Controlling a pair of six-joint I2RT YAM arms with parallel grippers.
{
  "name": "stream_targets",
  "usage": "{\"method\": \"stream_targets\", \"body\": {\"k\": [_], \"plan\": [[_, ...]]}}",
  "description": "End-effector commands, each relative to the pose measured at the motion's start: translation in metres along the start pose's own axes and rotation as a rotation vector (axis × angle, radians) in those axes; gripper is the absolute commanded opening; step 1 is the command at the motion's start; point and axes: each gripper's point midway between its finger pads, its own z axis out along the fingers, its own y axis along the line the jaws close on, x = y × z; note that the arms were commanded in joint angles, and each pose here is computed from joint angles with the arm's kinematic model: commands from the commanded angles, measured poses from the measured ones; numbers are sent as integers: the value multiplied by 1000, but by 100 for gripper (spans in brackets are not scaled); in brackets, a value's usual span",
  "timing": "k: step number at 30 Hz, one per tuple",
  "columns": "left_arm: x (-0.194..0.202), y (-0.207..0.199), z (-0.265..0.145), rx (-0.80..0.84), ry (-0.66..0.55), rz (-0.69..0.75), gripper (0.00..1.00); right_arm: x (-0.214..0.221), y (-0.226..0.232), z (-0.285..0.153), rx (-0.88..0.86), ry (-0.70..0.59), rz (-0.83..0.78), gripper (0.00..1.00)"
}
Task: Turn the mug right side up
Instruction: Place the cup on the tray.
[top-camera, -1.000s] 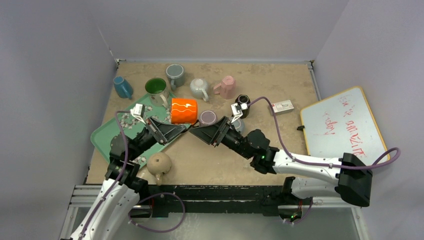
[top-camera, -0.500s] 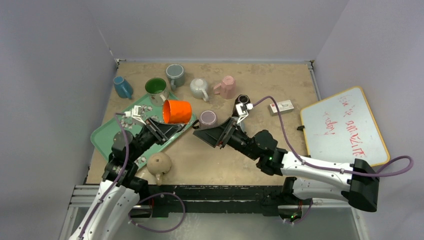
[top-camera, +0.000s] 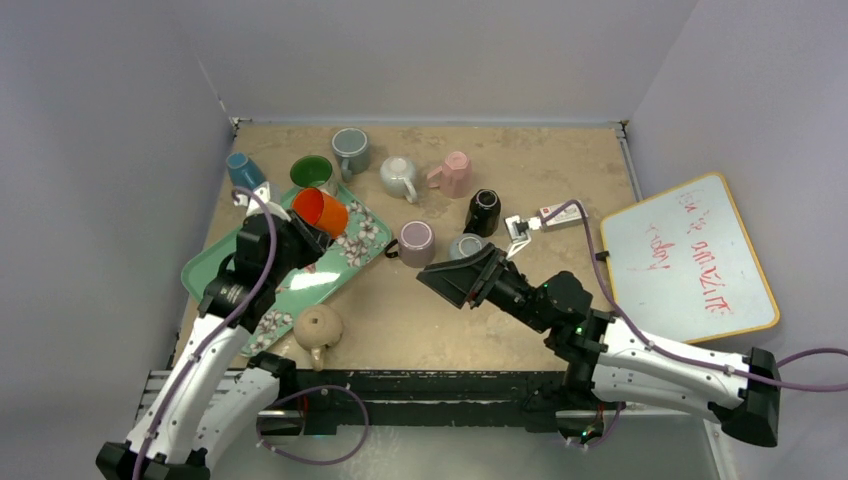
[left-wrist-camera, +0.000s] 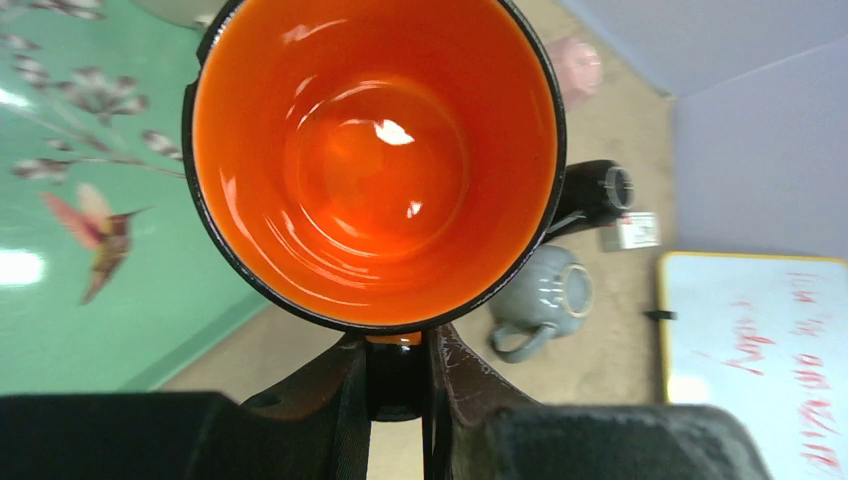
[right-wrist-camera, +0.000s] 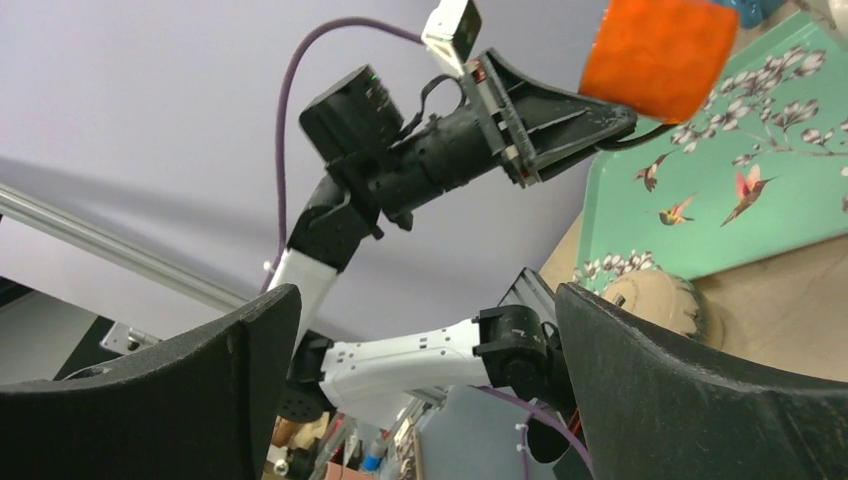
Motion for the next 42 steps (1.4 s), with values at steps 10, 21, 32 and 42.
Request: {"method": "stream_targets", "body": {"k": [10, 21, 32, 42], "plan": [[-17, 29, 50, -190, -69, 136, 0, -29, 9, -32, 46, -77, -108, 99], [14, 29, 84, -275, -49, 280, 0, -29, 1, -39, 58, -92, -100, 99], [33, 43, 111, -343, -20, 305, 0, -28, -2, -39, 78, -82, -104, 99], [55, 38, 139, -293, 34, 288, 12, -24, -7, -32, 100, -66, -104, 99]]}}
